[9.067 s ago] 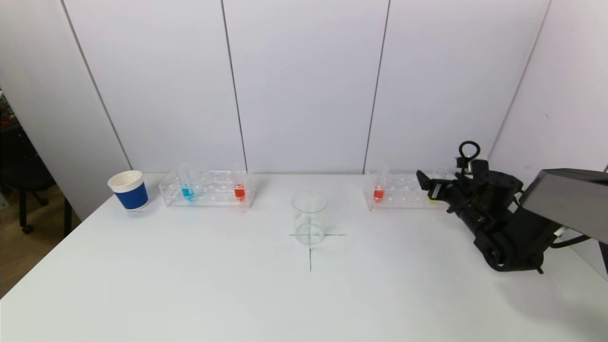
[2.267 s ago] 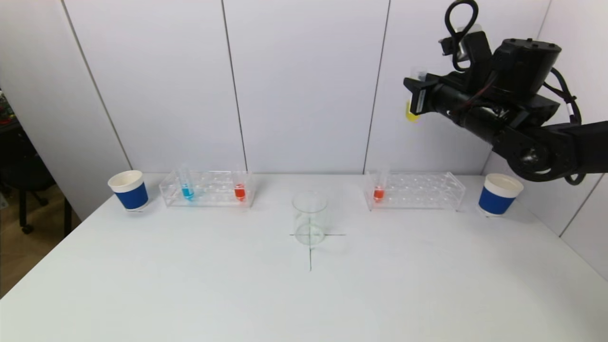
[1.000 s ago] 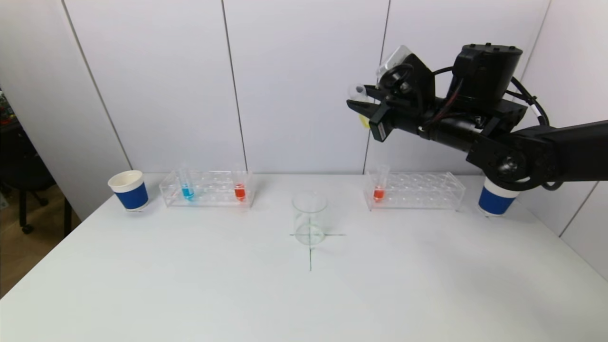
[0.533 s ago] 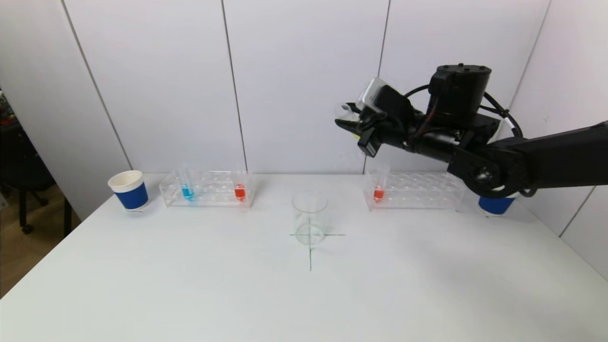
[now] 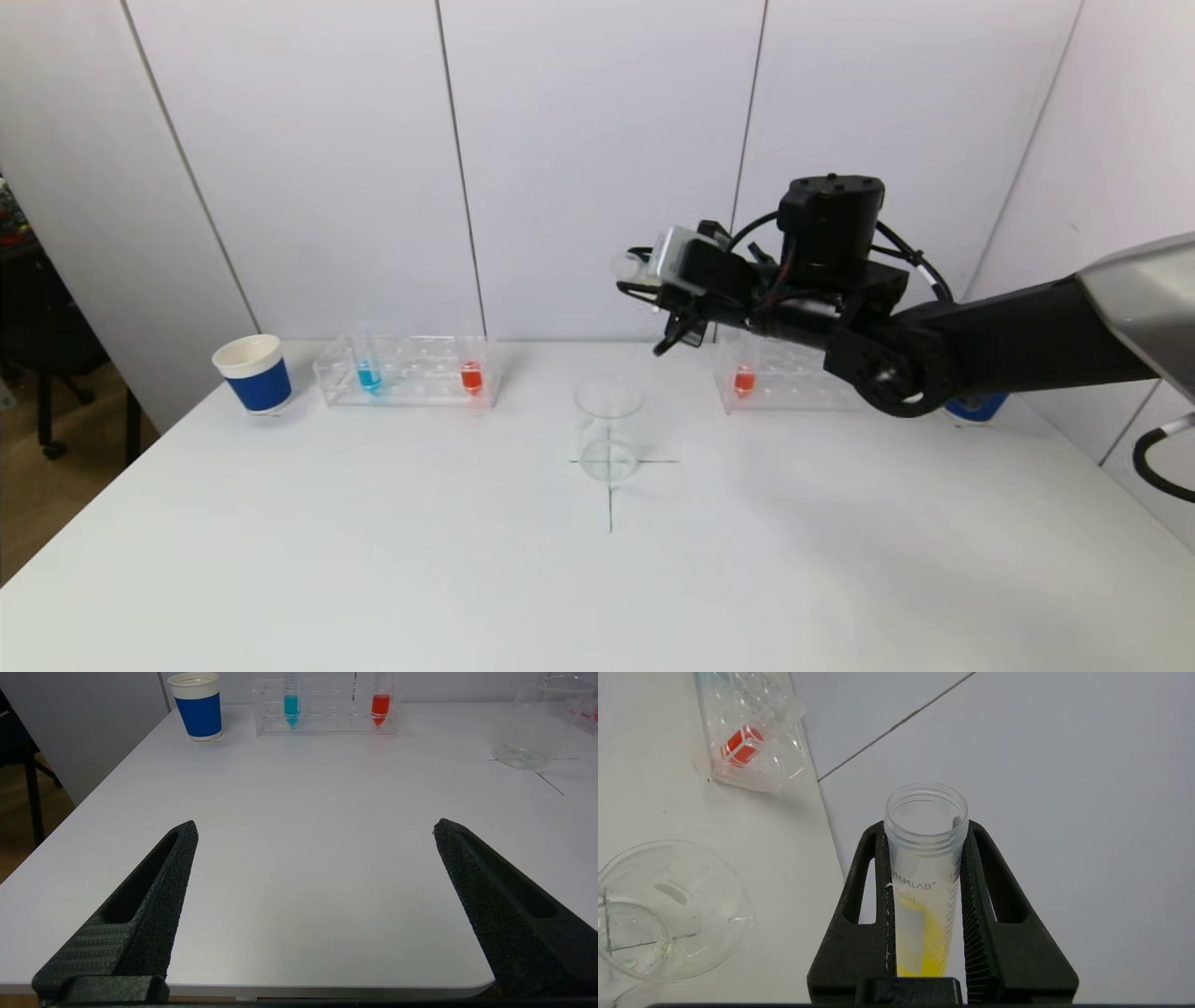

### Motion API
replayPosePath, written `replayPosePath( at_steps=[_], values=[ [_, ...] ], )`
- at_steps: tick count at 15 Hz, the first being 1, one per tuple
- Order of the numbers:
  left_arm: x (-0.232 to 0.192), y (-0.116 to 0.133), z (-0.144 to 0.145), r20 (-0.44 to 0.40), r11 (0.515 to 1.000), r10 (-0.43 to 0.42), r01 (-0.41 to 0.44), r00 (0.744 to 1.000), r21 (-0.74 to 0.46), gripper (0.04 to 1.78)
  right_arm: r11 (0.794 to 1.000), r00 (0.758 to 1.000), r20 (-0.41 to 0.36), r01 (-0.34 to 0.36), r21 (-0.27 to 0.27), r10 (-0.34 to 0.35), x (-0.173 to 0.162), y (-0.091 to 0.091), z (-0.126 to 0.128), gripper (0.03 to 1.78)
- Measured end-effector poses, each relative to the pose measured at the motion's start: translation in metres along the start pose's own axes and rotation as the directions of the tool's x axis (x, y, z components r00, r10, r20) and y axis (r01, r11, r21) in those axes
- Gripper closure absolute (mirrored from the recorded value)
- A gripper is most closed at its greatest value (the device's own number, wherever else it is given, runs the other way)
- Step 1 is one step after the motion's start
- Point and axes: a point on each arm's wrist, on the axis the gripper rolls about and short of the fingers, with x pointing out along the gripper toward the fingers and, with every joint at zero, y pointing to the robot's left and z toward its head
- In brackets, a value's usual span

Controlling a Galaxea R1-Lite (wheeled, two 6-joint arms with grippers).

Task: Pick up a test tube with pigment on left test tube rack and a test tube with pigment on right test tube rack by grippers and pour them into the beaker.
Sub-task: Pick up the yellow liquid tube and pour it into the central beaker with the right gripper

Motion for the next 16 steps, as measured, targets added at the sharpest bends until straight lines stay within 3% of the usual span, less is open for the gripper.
replayPosePath(
  at_steps=[3, 9, 13, 16],
  values=[
    [0.0, 0.0, 0.0, 0.0, 1.0, 0.0, 0.0, 1.0, 0.0, 0.06, 0.998, 0.999, 0.027, -0.04, -0.056, 0.042, 0.004, 0.006, -0.004, 1.35],
    [0.0, 0.0, 0.0, 0.0, 1.0, 0.0, 0.0, 1.0, 0.0, 0.06, 0.978, 0.999, 0.01, -0.049, -0.204, 0.052, 0.006, 0.01, -0.016, 1.35],
    [0.0, 0.0, 0.0, 0.0, 1.0, 0.0, 0.0, 1.0, 0.0, 0.06, 0.959, 0.999, 0.041, -0.021, -0.284, 0.034, 0.009, 0.01, -0.023, 1.35],
    [0.0, 0.0, 0.0, 0.0, 1.0, 0.0, 0.0, 1.0, 0.0, 0.06, 0.949, 0.998, 0.06, -0.016, -0.315, 0.036, 0.011, 0.013, -0.032, 1.35]
  ],
)
